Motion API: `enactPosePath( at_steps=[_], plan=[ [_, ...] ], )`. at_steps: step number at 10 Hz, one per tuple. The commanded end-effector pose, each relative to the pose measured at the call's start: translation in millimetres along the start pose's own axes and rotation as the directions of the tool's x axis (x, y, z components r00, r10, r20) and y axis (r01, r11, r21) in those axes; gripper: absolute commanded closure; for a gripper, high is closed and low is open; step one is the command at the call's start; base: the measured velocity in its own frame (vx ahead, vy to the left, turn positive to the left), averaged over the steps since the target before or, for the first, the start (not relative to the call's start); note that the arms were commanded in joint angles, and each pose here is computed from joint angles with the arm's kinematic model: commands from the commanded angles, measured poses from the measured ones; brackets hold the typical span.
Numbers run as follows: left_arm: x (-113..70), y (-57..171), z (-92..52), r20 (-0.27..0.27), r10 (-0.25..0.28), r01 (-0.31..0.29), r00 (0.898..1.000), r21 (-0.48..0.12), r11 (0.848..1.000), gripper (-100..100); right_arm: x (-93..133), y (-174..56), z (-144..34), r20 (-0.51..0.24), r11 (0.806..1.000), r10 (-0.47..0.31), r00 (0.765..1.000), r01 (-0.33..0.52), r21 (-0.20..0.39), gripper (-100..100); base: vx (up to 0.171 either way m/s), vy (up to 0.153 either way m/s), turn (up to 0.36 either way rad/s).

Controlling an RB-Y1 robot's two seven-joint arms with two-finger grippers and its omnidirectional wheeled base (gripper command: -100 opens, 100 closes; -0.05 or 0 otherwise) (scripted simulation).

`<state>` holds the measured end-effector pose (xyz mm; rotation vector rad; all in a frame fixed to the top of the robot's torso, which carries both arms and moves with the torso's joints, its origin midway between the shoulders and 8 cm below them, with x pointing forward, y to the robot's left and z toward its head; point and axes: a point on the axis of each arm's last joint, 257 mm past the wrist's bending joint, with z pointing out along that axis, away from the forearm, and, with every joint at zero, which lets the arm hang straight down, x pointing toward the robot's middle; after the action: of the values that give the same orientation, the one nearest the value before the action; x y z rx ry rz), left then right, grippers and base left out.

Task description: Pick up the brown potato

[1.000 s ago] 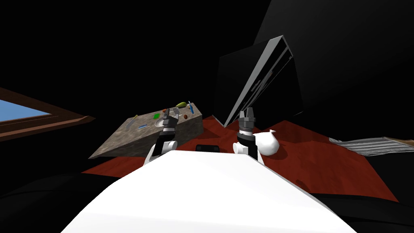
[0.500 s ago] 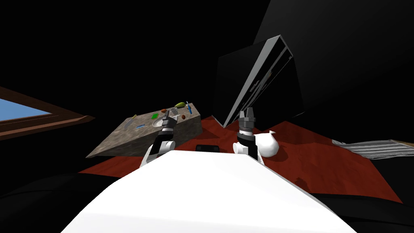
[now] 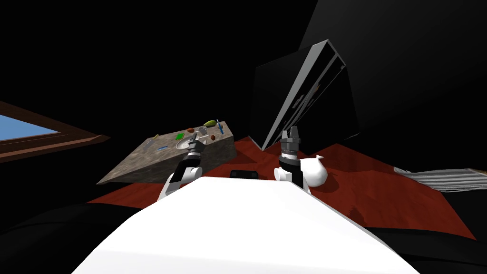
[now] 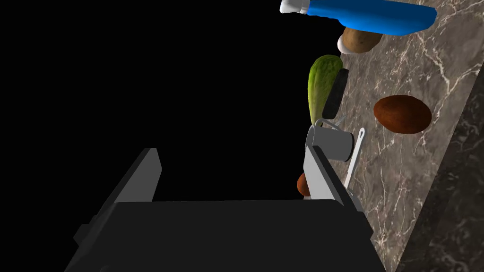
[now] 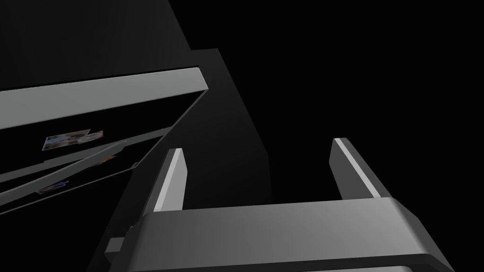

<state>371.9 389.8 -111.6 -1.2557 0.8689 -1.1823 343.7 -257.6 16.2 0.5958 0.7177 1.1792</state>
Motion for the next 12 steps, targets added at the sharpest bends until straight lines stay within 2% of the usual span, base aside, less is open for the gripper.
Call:
enactPosePath(
  at_steps=[1, 2, 4, 5, 6, 7, 9, 10, 12],
  plan=[
    [-11.5, 12, -0.8, 0.024, -0.009, 0.01, 1.0, -0.048, 0.999, -100, 0, 0, 0.0, 0.0, 1.0, 0.0, 1.0, 0.0, 0.0, 0, 0.03, -0.094, 0.03],
    [-28.7, 17, -3.9, 0.059, -0.027, 0.032, 0.998, -0.076, 0.997, -100, 0, 0, 0.0, 0.0, 1.0, 0.0, 1.0, 0.0, 0.0, 0, 0.041, -0.118, 0.034],
    [-30.5, 25, -4.7, 0.067, -0.027, 0.034, 0.997, -0.105, 0.994, -100, 0, 0, 0.0, 0.0, 1.0, 0.0, 1.0, 0.0, 0.0, 0, 0.025, -0.06, 0.016],
    [-48.5, 33, -9.3, 0.106, -0.047, 0.061, 0.993, -0.139, 0.988, -100, 0, 0, 0.0, 0.0, 1.0, 0.0, 1.0, 0.0, 0.0, 0, 0.03, -0.06, 0.041],
    [-49.9, 39, -10.4, 0.113, -0.046, 0.064, 0.993, -0.161, 0.985, -100, 0, 0, 0.0, 0.0, 1.0, 0.0, 1.0, 0.0, 0.0, 0, 0.035, -0.079, 0.024],
    [-67.6, 43, -15.8, 0.152, -0.067, 0.095, 0.986, -0.182, 0.979, -100, 0, 0, 0.0, 0.0, 1.0, 0.0, 1.0, 0.0, 0.0, 0, 0.032, -0.106, 0.046],
    [-69.4, 52, -17.9, 0.163, -0.065, 0.099, 0.985, -0.214, 0.972, -100, 0, 0, 0.0, 0.0, 1.0, 0.0, 1.0, 0.0, 0.0, 0, 0.031, -0.07, 0.014],
    [-87.5, 58, -25.1, 0.207, -0.087, 0.136, 0.974, -0.239, 0.961, -100, 0, 0, 0.0, 0.0, 1.0, 0.0, 1.0, 0.0, 0.0, 0, 0.039, -0.077, 0.036],
    [-88.7, 65, -27.2, 0.215, -0.084, 0.141, 0.973, -0.263, 0.954, -100, 0, 0, 0.0, 0.0, 1.0, 0.0, 1.0, 0.0, 0.0, 0, 0.034, -0.064, 0.021]
  ],
)
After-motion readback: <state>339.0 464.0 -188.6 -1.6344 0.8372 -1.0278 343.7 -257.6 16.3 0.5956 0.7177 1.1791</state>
